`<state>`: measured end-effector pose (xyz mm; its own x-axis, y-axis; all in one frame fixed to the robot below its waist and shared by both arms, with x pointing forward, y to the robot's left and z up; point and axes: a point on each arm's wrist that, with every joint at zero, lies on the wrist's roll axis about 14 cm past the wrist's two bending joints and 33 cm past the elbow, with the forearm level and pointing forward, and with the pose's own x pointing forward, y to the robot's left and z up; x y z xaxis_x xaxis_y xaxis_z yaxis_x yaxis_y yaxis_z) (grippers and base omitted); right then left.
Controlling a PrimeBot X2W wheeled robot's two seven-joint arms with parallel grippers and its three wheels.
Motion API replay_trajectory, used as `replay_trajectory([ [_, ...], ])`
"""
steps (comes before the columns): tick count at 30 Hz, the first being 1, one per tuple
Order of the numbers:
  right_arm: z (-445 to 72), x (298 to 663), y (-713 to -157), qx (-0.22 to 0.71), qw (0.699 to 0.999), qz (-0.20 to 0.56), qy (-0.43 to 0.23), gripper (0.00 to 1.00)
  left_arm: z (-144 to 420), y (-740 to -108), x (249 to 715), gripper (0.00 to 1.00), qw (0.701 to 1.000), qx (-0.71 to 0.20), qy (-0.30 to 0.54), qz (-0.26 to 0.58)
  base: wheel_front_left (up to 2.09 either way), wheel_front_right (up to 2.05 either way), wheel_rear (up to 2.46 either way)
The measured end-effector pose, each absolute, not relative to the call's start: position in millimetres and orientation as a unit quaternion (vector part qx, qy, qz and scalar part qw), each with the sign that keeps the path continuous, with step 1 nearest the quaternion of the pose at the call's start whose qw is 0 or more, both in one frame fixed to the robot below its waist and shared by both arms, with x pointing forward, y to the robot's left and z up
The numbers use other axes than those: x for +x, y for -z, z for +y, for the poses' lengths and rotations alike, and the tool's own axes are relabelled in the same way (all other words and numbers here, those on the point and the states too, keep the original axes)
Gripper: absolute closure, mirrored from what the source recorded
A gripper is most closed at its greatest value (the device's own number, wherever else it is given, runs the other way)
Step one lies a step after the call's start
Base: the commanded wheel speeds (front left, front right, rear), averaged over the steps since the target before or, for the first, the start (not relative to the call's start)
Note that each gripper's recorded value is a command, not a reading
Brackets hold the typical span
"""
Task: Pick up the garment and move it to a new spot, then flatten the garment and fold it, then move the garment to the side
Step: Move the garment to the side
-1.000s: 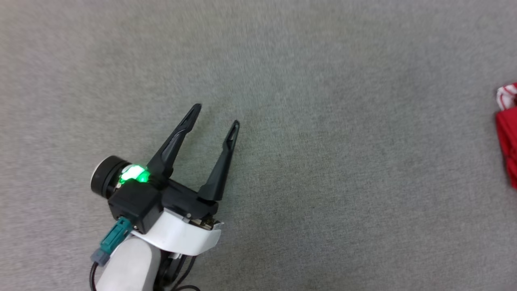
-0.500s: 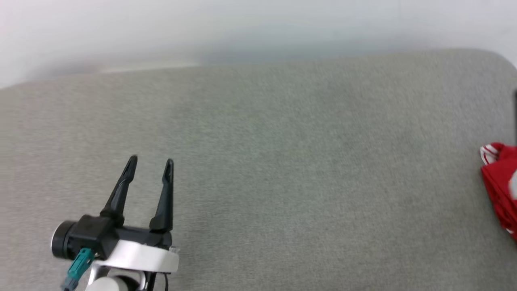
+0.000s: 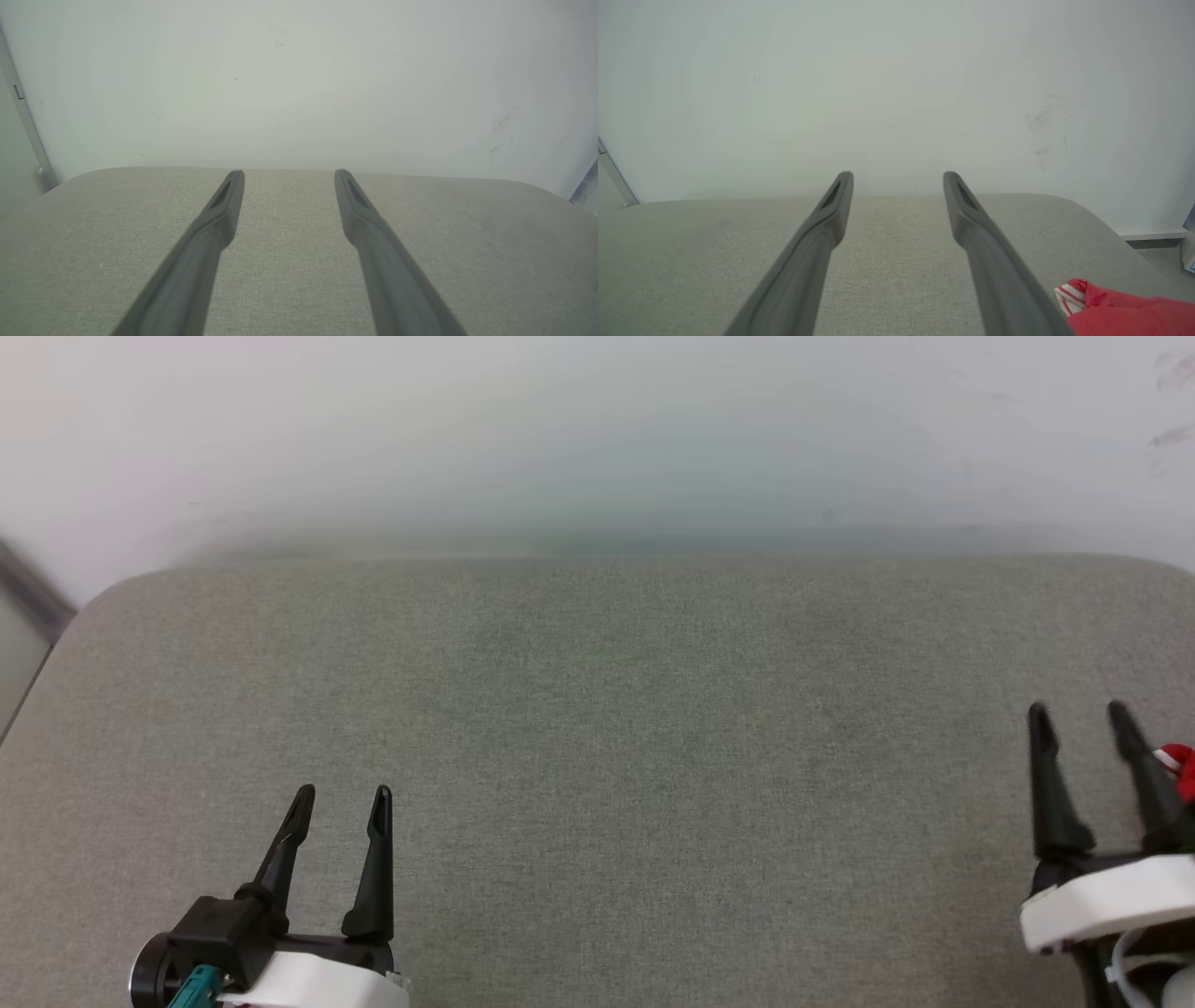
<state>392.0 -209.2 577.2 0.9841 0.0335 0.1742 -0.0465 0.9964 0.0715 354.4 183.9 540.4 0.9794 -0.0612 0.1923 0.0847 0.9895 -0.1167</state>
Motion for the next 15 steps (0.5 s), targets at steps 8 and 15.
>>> replay_trajectory([
  [8,-189.8,372.7,-535.7,0.088,0.994,-0.051,-0.031,0.00,186.2,-536.8,343.7,0.00,0.993,-0.070,0.032,-0.090,0.00,0.00,0.00],
  [15,-183.9,370.2,-529.2,0.090,0.994,-0.049,-0.035,0.00,185.2,-533.8,341.5,0.00,0.993,-0.077,0.032,-0.086,0.00,0.00,0.00],
])
